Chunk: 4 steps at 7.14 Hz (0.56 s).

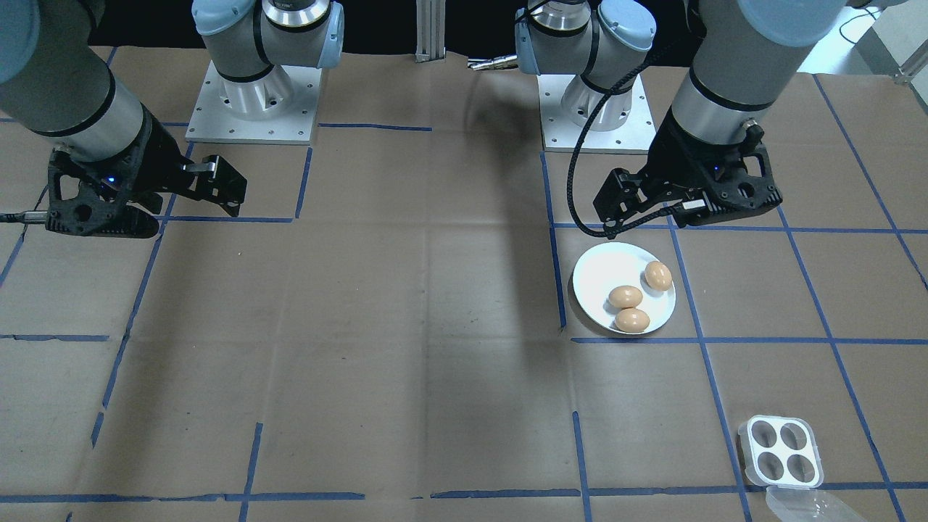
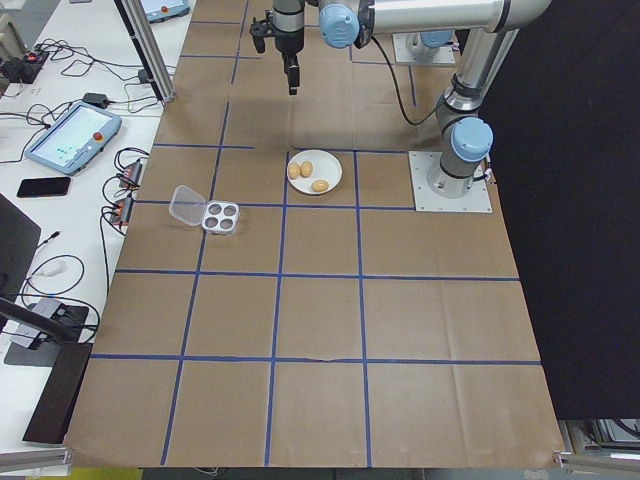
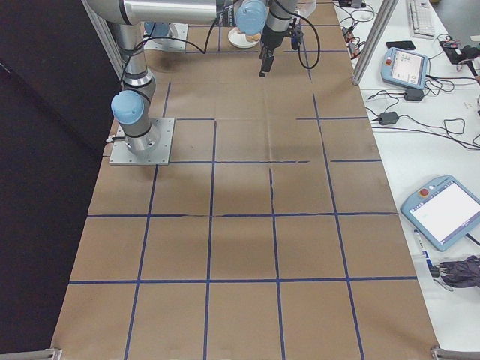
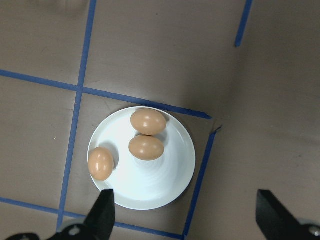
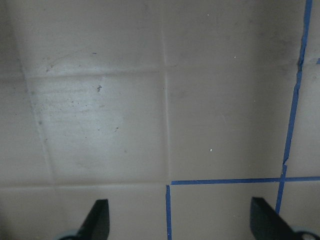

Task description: Place egg on plate

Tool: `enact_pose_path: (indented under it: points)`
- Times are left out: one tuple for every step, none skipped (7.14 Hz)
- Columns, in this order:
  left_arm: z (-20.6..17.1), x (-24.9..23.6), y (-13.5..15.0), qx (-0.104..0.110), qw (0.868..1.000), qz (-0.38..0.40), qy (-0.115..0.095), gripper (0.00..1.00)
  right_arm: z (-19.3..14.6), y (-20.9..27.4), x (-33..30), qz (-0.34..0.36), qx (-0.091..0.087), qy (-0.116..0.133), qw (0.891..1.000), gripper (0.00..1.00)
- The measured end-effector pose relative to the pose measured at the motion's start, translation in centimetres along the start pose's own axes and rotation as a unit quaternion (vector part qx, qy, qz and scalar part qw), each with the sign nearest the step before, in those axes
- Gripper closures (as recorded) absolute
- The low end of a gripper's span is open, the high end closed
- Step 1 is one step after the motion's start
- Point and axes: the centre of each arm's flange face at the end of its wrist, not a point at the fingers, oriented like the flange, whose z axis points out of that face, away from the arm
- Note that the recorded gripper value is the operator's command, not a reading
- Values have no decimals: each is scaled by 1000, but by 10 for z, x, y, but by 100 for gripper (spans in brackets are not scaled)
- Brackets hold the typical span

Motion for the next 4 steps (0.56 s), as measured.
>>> enact_pose_path:
  points:
    - [-3,11,5,3,1000,12,-3,1,0,0,0,0,0,0,1000,0]
    - [-4,18,8,4,1000,27,-9,1,0,0,0,0,0,0,1000,0]
    - [-3,20,10,1,999,43,-15,1,0,0,0,0,0,0,1000,0]
    - [-3,20,12,-5,998,58,-17,1,0,0,0,0,0,0,1000,0]
